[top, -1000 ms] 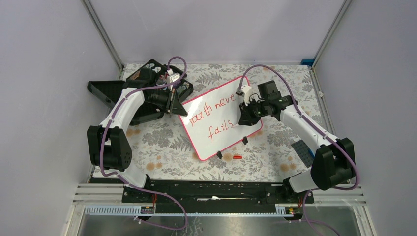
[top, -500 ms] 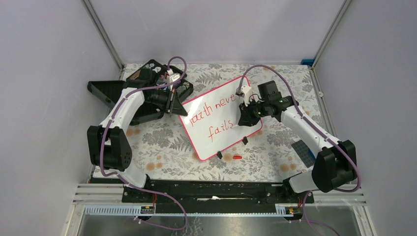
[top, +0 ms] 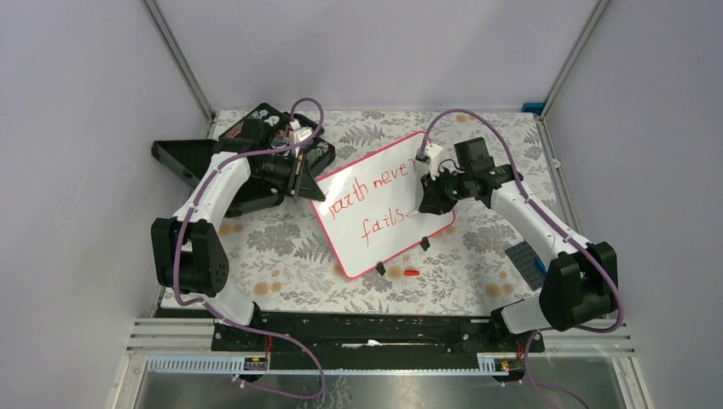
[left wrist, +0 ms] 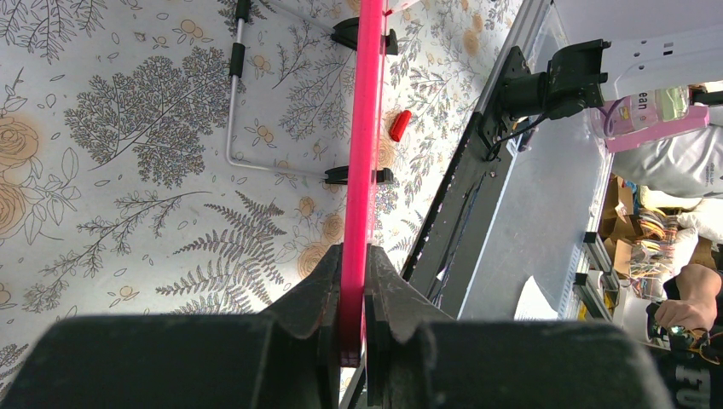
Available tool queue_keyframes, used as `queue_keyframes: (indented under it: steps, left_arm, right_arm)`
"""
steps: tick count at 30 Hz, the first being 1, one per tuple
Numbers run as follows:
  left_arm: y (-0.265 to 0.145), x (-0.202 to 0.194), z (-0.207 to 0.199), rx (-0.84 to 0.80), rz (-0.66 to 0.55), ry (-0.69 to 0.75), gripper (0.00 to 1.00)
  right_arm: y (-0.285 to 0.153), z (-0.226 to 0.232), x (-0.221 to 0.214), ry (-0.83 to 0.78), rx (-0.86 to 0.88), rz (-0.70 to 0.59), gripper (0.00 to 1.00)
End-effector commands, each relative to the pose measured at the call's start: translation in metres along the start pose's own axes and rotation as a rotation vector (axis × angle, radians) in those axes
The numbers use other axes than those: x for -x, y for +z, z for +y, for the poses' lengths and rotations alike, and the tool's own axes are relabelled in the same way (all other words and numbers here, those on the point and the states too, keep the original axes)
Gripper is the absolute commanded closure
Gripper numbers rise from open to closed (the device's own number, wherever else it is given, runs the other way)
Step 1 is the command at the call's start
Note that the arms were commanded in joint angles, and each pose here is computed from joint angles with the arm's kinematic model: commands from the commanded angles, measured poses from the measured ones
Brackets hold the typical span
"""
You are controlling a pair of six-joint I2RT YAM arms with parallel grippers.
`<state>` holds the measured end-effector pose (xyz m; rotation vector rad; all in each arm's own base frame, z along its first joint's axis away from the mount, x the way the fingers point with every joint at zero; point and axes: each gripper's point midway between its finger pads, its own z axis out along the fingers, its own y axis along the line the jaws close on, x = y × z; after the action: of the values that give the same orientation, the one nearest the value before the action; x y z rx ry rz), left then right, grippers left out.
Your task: Write a sentence on the whiteboard
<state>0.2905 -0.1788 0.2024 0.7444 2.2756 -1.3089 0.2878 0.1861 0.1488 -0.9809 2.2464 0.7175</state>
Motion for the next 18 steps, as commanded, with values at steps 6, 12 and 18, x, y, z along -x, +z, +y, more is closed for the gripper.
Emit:
queue_keyframes:
  steps: [6,12,18]
  left_arm:
    - [0.003,-0.001,0.014,0.065,0.018,0.076,1.0]
    - [0.002,0.001,0.012,0.067,0.014,0.081,1.0]
    - [-0.003,0.008,0.008,0.089,-0.002,0.093,0.77]
  right_arm:
    - [-0.001,-0.018,0.011,-0.037,-0.077,-0.012,1.0]
    - [-0.01,-0.008,0.019,-0.046,-0.052,-0.04,1.0]
    - [-0.033,0.024,0.046,-0.048,0.054,-0.128,1.0]
